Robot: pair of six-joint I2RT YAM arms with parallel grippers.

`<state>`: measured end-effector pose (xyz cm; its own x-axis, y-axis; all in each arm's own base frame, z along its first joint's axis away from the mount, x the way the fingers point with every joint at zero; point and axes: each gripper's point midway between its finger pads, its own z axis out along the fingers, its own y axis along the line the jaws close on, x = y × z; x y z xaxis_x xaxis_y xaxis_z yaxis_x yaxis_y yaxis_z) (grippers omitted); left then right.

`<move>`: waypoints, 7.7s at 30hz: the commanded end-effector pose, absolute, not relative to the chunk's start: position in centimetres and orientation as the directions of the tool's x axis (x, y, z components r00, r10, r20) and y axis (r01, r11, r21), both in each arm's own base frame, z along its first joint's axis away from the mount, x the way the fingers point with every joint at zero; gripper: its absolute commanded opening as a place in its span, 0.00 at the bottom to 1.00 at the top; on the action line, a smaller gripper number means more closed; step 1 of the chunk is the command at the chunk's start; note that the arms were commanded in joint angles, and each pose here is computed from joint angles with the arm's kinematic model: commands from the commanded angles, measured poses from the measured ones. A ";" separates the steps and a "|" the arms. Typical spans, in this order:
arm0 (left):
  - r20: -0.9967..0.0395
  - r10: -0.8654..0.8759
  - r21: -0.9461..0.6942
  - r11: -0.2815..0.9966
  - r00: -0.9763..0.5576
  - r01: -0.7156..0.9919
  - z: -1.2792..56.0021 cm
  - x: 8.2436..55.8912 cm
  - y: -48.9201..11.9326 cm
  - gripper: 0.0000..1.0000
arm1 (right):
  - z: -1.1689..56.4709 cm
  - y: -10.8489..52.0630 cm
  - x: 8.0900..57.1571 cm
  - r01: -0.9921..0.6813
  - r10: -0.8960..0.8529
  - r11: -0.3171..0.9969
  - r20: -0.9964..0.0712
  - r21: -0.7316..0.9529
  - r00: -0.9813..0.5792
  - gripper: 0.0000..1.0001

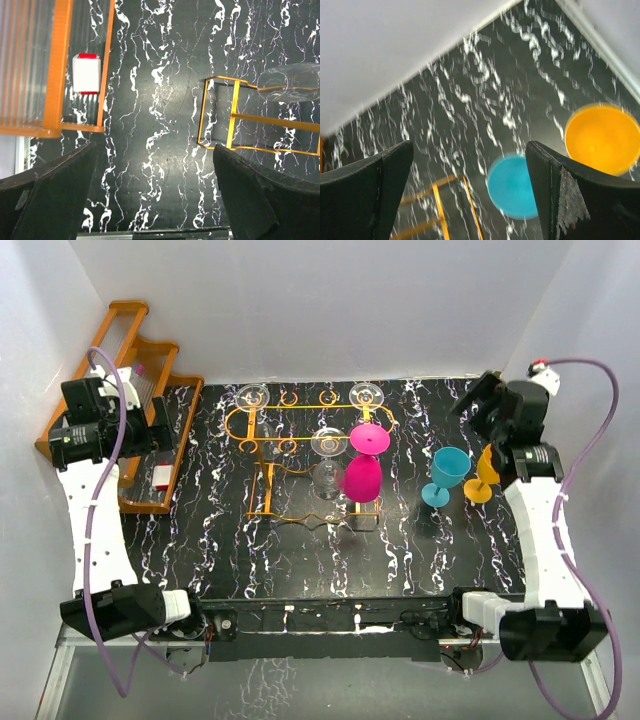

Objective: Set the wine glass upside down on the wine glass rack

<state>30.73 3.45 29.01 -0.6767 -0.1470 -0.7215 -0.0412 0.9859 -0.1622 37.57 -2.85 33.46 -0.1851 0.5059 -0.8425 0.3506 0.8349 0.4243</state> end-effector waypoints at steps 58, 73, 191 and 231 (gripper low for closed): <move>-0.718 0.074 -0.002 0.994 -0.692 0.109 31.9 26.4 3.4 0.97 | 19.3 -3.5 33.0 0.448 0.397 0.877 -0.788 0.174 -0.471 0.39; -0.698 0.067 0.021 0.997 -0.713 0.074 32.0 25.9 4.0 0.97 | 18.4 -3.1 32.9 0.433 0.394 0.885 -0.771 0.171 -0.501 0.08; -0.697 -0.166 -0.698 -0.065 -0.698 0.713 56.1 26.7 -25.1 0.15 | 52.2 32.6 19.5 0.140 -0.164 0.706 0.033 -0.695 0.986 0.08; -0.932 0.140 -0.278 0.318 -0.335 0.907 44.0 17.3 -19.4 0.00 | 57.4 22.4 12.9 -0.474 0.257 0.706 -0.432 -0.526 0.864 0.98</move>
